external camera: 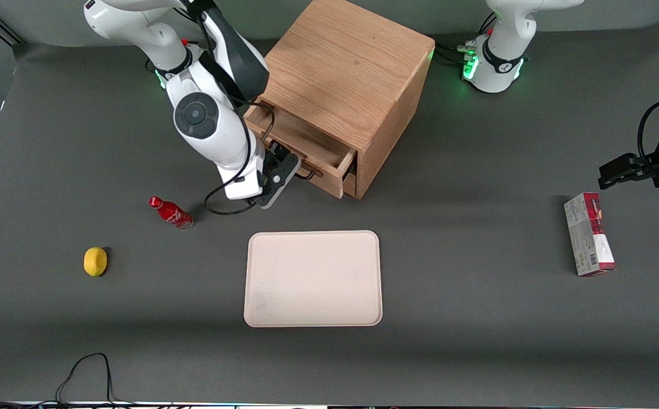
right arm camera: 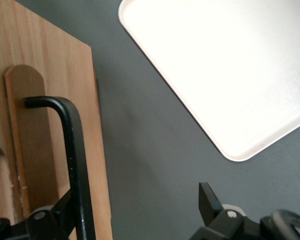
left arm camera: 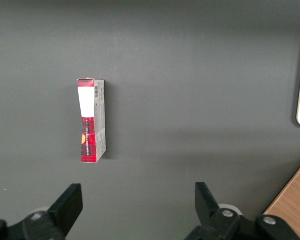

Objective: Open upper drawer
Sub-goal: 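Pull the upper drawer out by its handle with the right gripper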

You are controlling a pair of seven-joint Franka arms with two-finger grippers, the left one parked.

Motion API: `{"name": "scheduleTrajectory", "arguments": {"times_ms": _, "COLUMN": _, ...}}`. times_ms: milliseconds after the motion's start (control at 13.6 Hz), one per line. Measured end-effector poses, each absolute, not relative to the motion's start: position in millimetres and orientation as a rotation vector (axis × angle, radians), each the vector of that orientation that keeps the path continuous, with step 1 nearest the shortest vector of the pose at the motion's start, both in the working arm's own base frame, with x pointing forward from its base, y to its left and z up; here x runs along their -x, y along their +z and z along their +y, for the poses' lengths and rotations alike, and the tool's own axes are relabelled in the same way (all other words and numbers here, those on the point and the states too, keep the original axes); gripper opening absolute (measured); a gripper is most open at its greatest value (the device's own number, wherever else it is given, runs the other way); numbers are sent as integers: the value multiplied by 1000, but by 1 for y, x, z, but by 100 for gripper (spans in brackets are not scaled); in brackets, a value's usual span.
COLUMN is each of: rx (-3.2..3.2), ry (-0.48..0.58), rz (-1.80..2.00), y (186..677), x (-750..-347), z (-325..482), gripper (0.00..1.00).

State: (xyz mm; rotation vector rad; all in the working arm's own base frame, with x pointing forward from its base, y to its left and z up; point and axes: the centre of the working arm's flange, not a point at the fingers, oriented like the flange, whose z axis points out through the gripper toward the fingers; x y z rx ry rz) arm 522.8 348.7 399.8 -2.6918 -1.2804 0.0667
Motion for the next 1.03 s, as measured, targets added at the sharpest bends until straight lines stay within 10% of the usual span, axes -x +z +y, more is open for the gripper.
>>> {"name": "scheduleTrajectory", "arguments": {"times_ms": 1031, "rx": 2714, "ry": 40, "rz": -1269, "y": 390, "x": -588, "z": 302, "gripper": 100}}
